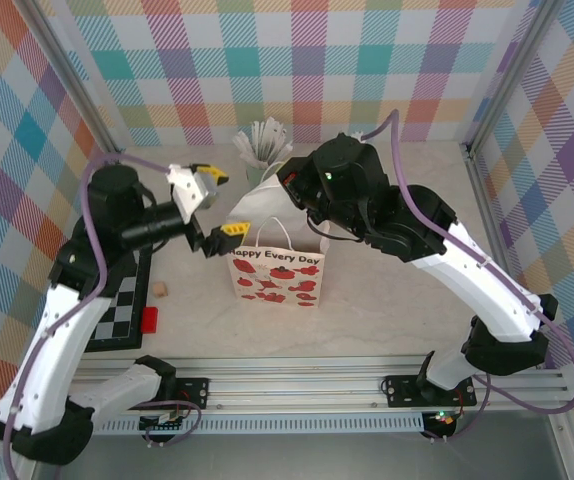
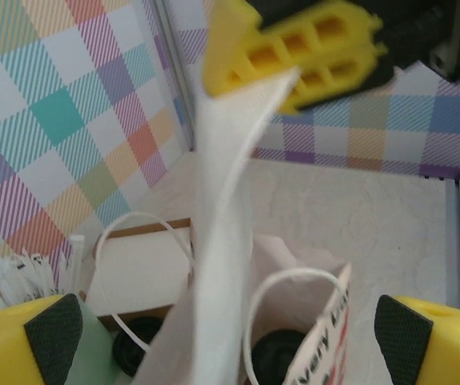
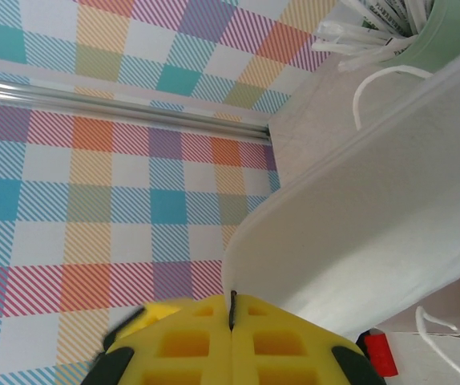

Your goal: Pack the takeout coffee

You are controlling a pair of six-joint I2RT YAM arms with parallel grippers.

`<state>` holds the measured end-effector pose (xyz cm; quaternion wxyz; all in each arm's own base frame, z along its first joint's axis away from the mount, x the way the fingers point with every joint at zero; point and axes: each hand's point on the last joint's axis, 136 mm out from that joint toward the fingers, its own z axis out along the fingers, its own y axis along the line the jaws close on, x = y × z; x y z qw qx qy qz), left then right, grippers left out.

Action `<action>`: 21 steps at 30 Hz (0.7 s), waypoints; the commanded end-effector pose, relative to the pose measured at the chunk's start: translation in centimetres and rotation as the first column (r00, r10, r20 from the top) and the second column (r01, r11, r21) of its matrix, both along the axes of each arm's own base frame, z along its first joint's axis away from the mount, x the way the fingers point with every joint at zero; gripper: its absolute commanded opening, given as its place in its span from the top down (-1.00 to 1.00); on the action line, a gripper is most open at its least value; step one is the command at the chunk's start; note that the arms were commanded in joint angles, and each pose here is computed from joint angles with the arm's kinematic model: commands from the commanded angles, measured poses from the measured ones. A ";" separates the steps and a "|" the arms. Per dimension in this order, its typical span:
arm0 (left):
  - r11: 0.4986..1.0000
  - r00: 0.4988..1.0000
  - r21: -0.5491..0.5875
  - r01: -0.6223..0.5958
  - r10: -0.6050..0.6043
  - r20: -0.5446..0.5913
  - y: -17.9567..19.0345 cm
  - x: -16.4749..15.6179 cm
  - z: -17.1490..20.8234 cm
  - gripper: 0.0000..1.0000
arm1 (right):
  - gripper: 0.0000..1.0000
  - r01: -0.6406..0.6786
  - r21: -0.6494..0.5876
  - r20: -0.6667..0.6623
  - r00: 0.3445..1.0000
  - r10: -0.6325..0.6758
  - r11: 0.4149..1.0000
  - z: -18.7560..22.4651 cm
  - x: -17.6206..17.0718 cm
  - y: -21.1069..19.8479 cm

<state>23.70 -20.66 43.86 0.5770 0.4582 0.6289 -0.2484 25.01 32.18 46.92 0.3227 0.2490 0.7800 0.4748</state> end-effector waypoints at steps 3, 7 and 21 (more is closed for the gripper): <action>0.994 0.994 0.034 0.106 -0.105 -0.038 -2.1 1.3 -0.6 -0.59 | 1.00 0.024 0.041 0.000 1.000 -0.024 0.999 0.1 -0.1 -0.5; 0.984 0.984 0.012 0.177 -0.177 -0.015 -3.1 1.1 -0.8 -0.02 | 1.00 0.013 0.017 0.010 1.000 -0.013 1.000 -0.2 0.0 -0.3; 0.955 0.968 0.159 0.252 -0.246 -0.055 -3.1 2.0 -3.6 1.00 | -0.97 -0.308 -0.868 0.197 0.503 0.841 0.388 -7.5 -5.9 -3.3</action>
